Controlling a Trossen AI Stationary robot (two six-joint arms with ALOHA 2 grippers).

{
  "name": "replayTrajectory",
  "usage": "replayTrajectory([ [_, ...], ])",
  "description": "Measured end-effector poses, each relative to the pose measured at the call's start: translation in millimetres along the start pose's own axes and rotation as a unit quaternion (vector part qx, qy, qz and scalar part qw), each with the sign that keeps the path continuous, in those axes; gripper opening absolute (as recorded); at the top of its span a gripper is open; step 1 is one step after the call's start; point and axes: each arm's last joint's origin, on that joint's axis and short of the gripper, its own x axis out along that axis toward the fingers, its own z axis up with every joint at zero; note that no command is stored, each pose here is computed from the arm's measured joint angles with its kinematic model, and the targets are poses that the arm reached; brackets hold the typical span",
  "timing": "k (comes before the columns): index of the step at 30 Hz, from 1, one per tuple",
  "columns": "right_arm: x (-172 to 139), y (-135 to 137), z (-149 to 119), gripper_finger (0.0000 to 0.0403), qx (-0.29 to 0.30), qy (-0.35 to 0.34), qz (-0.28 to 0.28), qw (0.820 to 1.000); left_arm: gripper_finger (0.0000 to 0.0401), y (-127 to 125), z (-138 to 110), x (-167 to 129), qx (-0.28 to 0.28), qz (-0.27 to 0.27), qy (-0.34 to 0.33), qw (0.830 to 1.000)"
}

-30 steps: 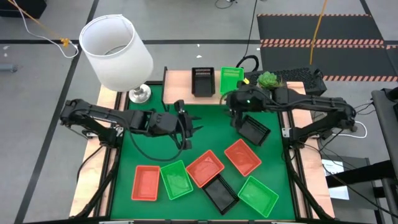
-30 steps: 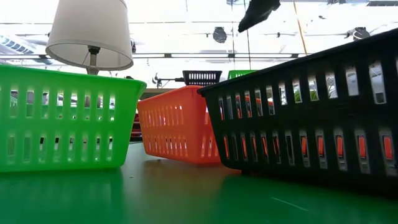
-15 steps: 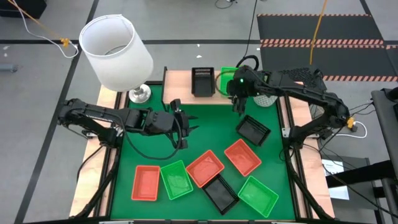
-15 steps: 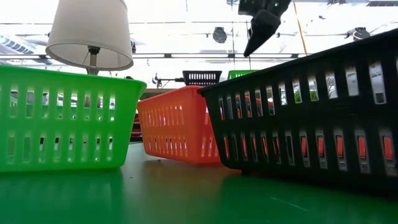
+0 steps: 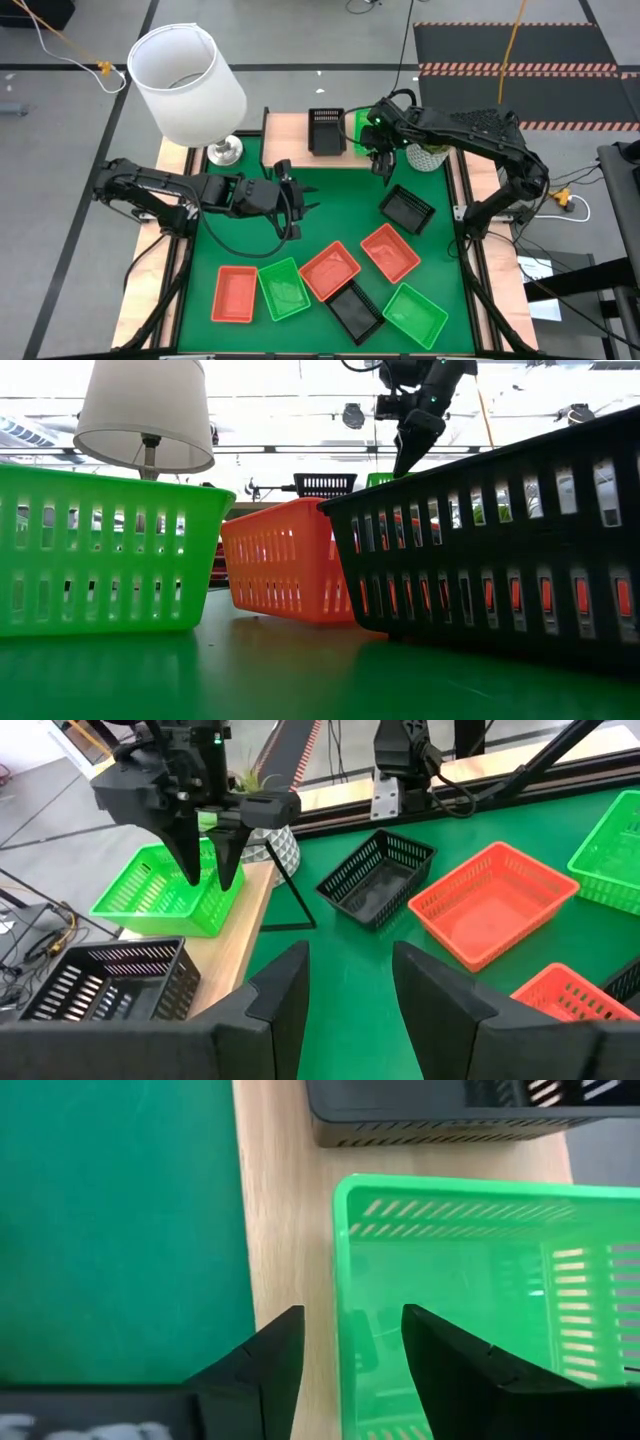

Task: Stack baskets on shelf by color
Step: Adjust the green basket on the shelf

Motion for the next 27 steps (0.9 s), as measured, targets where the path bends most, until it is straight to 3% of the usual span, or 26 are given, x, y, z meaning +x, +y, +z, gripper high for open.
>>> replayTrajectory([
  [16,0.0,-0.1,0.0,0.0060,-0.013,0.000,-0.001,1.000,0.0147,0.0,0.0,0.0,-0.001,-0.001,0.000,1.000],
  [27,0.0,0.2,-0.2,0.0045,-0.045,0.001,-0.001,0.999,0.0147,0.0,0.2,-0.1,0.000,-0.001,0.000,1.000],
])
